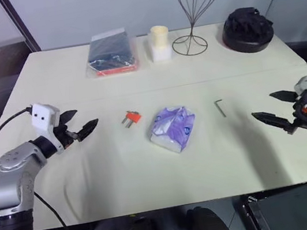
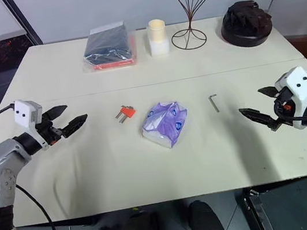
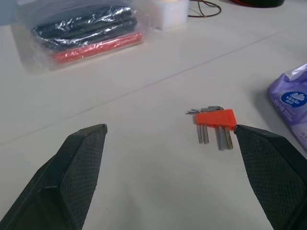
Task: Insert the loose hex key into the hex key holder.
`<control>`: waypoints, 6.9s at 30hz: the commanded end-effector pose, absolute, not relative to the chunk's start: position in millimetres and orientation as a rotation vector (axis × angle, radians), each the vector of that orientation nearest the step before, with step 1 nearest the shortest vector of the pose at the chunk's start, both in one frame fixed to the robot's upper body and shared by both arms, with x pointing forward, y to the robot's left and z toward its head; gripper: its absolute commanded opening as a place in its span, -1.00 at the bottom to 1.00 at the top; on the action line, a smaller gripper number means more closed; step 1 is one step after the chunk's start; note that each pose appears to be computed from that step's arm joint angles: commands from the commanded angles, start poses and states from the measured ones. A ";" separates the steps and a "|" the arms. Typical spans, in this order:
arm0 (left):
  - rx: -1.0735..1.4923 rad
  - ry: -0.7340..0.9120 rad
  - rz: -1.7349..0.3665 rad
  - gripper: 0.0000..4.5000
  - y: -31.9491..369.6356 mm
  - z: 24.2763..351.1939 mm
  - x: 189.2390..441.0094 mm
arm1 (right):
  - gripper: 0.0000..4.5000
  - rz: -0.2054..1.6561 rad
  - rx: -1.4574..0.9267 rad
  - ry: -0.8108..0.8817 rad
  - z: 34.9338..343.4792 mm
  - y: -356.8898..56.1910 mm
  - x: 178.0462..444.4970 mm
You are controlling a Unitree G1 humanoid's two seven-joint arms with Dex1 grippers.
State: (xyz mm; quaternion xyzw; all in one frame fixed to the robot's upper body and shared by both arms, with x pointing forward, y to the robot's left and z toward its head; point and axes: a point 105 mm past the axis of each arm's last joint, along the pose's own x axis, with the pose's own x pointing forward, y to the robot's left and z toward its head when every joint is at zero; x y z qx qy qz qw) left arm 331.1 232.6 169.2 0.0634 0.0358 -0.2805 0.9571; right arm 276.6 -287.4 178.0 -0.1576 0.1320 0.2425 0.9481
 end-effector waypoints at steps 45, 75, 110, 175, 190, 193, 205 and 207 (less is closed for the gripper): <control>0.457 0.207 -1.226 0.98 184.2 185.3 307.7 | 1.00 0.969 -0.279 0.195 192.5 -133.7 258.3; 0.351 0.157 -1.082 1.00 181.9 172.5 310.5 | 0.63 0.779 -0.425 0.404 83.4 -87.0 306.0; 0.297 0.099 -1.031 1.00 173.3 174.3 318.1 | -0.98 -0.353 -0.811 0.277 202.3 -362.7 323.9; 0.358 0.205 -0.926 1.00 246.5 202.3 327.4 | 0.99 0.921 -0.299 0.154 117.2 1.7 395.1; 0.309 0.156 -0.834 1.00 242.3 194.5 325.8 | 0.99 0.910 -0.292 0.173 99.8 27.7 403.2; 0.306 0.155 -0.827 1.00 241.4 192.2 325.5 | 0.99 0.922 -0.288 0.174 97.5 33.3 401.3; 0.306 0.149 -0.809 1.00 242.2 191.3 326.5 | -0.53 0.932 -0.352 0.156 89.5 43.2 398.6; 0.306 0.149 -0.808 1.00 242.3 191.1 326.6 | -0.54 0.933 -0.358 0.154 89.0 43.0 398.6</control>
